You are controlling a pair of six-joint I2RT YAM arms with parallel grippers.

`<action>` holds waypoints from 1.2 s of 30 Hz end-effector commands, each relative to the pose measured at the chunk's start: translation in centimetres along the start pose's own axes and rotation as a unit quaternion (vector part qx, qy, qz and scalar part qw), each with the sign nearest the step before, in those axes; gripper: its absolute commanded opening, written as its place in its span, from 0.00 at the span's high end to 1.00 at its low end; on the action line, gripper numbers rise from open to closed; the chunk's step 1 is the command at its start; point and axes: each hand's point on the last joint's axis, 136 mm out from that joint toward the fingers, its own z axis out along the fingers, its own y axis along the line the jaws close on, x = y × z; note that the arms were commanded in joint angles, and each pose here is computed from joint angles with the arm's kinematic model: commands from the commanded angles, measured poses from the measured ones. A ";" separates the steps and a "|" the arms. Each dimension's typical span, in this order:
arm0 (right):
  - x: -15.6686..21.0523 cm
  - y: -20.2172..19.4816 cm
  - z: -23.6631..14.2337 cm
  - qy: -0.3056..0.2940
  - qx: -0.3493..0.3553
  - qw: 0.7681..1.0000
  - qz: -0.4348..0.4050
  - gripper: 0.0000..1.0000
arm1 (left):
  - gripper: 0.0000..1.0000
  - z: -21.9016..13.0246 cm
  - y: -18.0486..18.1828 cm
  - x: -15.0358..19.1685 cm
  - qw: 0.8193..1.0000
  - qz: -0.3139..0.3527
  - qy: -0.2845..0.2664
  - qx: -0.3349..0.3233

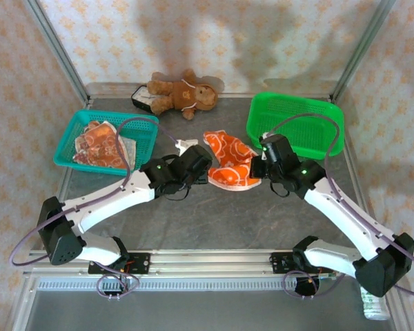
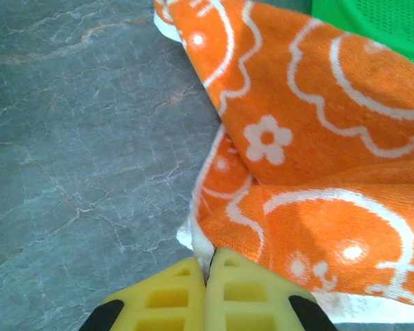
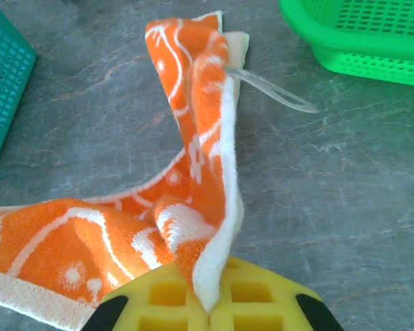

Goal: Fold and stack the towels

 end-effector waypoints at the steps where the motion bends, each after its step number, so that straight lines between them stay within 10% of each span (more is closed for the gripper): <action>1: 1.1 -1.0 1.7 0.038 0.034 0.998 -0.026 1.00 | 1.00 1.8 2.3 1.3 0.998 0.008 0.008 -0.059; 14: 3.5 -0.5 16.3 0.139 0.058 0.988 -0.029 1.00 | 1.00 9.2 6.5 4.1 0.982 0.051 0.042 -0.177; 16: 3.8 -0.7 17.3 0.149 0.061 0.987 -0.026 0.85 | 1.00 10.0 6.6 4.7 0.980 0.058 0.052 -0.184; 27: 3.9 -1.5 12.2 0.069 0.040 0.996 0.032 0.61 | 1.00 11.1 6.6 5.0 0.979 0.059 0.058 -0.185; 36: 8.7 -3.4 10.2 0.082 0.028 0.994 0.070 0.65 | 1.00 10.9 7.0 4.0 0.979 0.062 0.045 -0.187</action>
